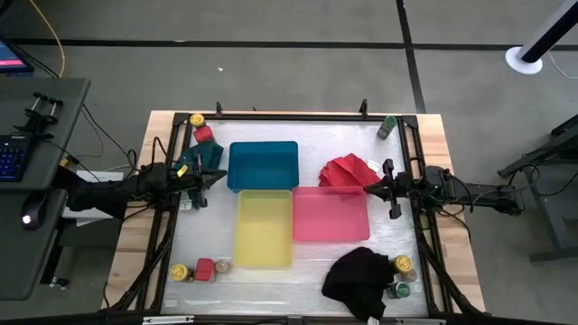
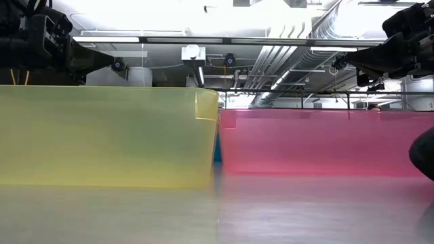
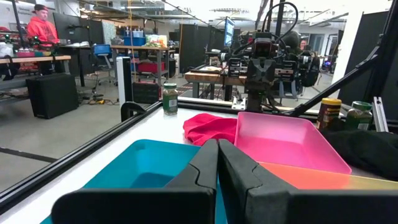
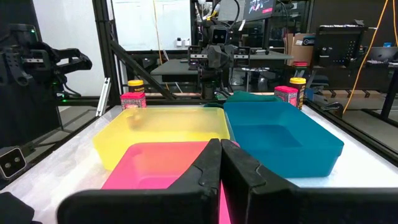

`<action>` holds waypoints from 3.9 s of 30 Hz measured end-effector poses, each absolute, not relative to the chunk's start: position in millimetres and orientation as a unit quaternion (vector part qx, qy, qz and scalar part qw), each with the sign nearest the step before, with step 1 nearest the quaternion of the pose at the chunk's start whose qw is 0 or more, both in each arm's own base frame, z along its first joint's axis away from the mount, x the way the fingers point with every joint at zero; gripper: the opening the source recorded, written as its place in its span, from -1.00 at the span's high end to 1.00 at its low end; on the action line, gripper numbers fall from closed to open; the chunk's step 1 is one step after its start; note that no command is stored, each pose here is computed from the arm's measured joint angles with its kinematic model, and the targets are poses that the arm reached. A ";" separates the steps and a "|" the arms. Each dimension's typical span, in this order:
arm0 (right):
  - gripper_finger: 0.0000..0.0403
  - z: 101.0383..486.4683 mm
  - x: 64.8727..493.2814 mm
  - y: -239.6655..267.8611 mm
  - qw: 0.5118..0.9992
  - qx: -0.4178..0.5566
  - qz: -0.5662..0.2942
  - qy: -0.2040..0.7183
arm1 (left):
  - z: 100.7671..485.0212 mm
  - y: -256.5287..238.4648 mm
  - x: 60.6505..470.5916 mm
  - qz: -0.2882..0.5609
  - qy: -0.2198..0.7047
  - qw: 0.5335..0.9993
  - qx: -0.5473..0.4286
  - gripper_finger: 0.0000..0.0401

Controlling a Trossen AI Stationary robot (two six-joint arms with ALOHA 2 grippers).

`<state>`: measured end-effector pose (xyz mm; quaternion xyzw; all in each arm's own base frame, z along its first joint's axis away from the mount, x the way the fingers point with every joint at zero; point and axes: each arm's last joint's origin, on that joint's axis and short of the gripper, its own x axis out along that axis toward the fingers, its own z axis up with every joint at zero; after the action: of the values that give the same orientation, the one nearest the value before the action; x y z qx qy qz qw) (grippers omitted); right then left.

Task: Sort spices by type

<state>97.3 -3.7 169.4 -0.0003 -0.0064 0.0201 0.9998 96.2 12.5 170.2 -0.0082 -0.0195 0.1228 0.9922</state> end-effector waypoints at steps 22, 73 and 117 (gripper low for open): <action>1.00 169.5 97.2 -3.7 1.000 0.000 0.020 -0.007 | 170.3 12.5 96.2 0.123 -0.020 0.992 -0.008 1.00; 1.00 169.4 97.3 -3.7 1.000 0.000 0.020 -0.006 | 170.3 12.4 96.2 0.123 -0.020 0.992 -0.008 1.00; -0.41 290.0 146.7 -171.6 0.572 0.379 -0.653 0.320 | 170.3 12.5 96.2 0.123 -0.020 0.992 -0.008 1.00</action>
<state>146.7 -171.6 290.0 0.3791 0.3204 -0.6532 0.5718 96.2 12.5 170.3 -0.0081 -0.0196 0.1228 0.9922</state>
